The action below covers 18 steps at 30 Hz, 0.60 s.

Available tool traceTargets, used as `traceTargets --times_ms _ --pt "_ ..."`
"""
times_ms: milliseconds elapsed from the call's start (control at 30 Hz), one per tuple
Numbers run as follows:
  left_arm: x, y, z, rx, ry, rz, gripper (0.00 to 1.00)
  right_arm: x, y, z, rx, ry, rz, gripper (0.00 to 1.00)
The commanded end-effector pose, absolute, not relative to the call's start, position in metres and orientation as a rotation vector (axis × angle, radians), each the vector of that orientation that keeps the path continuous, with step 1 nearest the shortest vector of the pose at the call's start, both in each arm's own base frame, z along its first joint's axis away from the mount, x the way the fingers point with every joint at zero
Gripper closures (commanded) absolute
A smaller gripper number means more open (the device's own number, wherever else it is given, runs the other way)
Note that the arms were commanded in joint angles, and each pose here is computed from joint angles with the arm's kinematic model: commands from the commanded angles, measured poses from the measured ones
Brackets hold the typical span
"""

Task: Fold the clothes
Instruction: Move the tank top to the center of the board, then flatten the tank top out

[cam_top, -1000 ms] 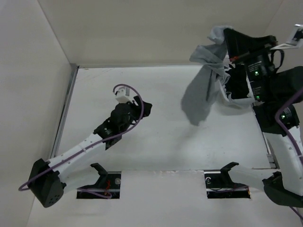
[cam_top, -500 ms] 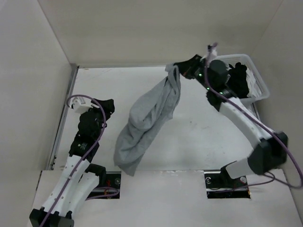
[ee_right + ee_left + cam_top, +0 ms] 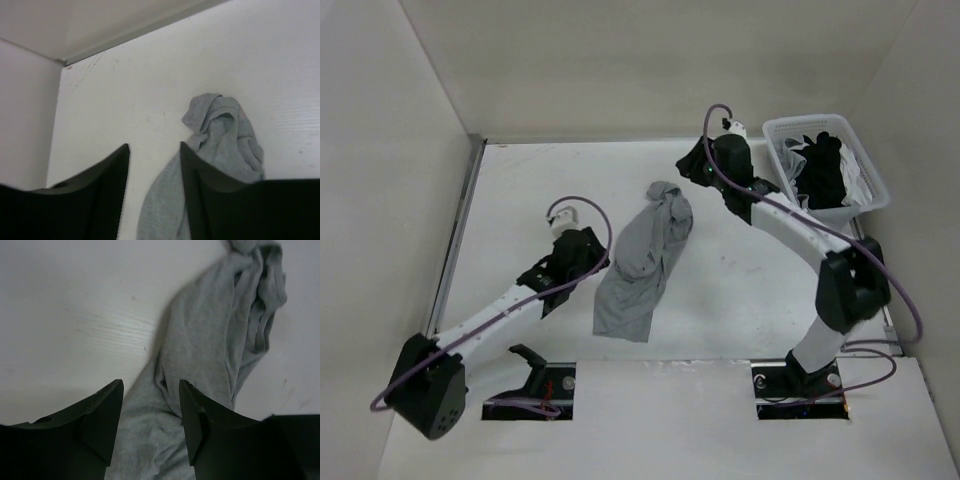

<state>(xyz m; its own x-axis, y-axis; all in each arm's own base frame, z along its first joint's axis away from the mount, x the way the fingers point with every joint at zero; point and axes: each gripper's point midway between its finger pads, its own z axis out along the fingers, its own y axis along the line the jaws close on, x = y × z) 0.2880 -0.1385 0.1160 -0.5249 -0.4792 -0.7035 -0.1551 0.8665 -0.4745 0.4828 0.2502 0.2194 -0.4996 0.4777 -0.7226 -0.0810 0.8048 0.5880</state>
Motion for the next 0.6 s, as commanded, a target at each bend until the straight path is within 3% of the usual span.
traceTargets --times_ms 0,33,67,133,167,267,400,567 --pt "0.305 -0.182 0.147 -0.277 2.040 -0.467 0.58 0.449 0.229 0.226 0.286 1.930 0.566 0.64" --pt "0.305 -0.199 0.149 -0.210 2.041 -0.466 0.60 0.439 0.228 0.204 0.287 1.980 0.553 0.78" --pt "0.306 -0.214 0.152 -0.137 2.040 -0.451 0.61 0.429 0.229 0.183 0.282 2.027 0.543 0.86" --pt "0.308 -0.233 0.154 -0.021 2.040 -0.375 0.57 0.412 0.233 0.147 0.269 2.105 0.538 0.87" --pt "0.309 -0.236 0.153 0.010 2.045 -0.326 0.54 0.405 0.238 0.134 0.261 2.132 0.549 0.82" --pt "0.307 -0.234 0.145 0.062 2.055 -0.167 0.45 0.394 0.257 0.108 0.215 2.170 0.592 0.53" --pt "0.306 -0.240 0.127 0.126 2.107 -0.129 0.43 0.393 0.270 0.078 0.241 2.241 0.614 0.47" --pt "0.311 -0.248 0.108 0.124 2.169 -0.163 0.49 0.397 0.269 0.053 0.332 2.276 0.584 0.49"
